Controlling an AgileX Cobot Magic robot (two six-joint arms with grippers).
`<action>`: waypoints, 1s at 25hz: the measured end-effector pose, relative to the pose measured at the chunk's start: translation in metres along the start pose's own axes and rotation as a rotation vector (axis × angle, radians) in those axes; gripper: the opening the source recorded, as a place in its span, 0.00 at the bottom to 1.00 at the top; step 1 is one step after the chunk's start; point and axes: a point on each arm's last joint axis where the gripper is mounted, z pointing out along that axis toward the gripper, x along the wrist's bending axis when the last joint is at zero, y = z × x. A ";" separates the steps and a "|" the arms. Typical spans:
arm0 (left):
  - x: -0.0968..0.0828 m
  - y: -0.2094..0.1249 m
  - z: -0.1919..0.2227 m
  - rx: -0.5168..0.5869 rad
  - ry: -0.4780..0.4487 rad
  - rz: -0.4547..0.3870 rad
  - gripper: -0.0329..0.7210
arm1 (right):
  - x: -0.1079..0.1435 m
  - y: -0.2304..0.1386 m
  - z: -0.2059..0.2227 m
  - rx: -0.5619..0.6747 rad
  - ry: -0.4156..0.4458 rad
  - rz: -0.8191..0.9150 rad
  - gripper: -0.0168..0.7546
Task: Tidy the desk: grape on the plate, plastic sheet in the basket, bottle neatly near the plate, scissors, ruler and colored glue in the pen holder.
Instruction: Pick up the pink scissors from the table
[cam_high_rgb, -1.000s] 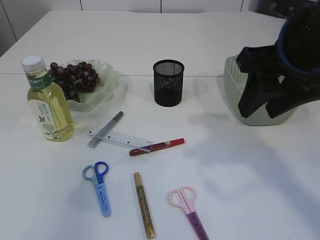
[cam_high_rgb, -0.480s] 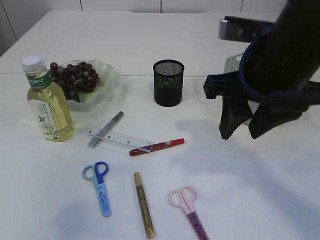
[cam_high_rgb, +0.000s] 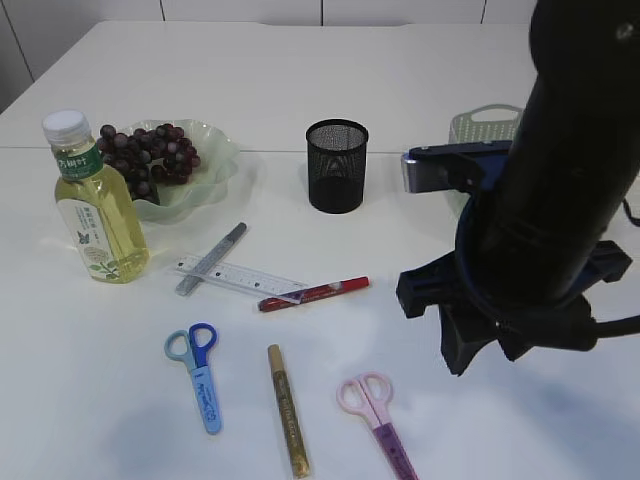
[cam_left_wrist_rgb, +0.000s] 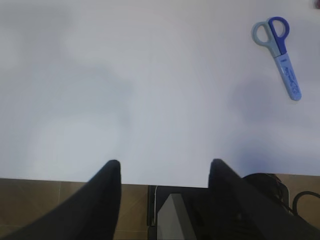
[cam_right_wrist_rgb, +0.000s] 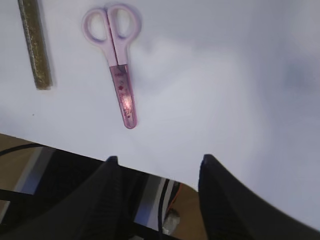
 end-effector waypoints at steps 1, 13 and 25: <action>0.000 0.000 0.000 0.000 -0.001 0.000 0.58 | 0.000 0.003 0.004 0.000 -0.002 -0.016 0.55; -0.003 -0.001 0.000 0.007 -0.028 -0.010 0.57 | 0.026 0.020 0.059 0.051 -0.002 -0.103 0.55; -0.003 -0.001 0.000 0.009 -0.028 -0.010 0.57 | 0.040 0.025 0.085 0.062 0.000 -0.122 0.55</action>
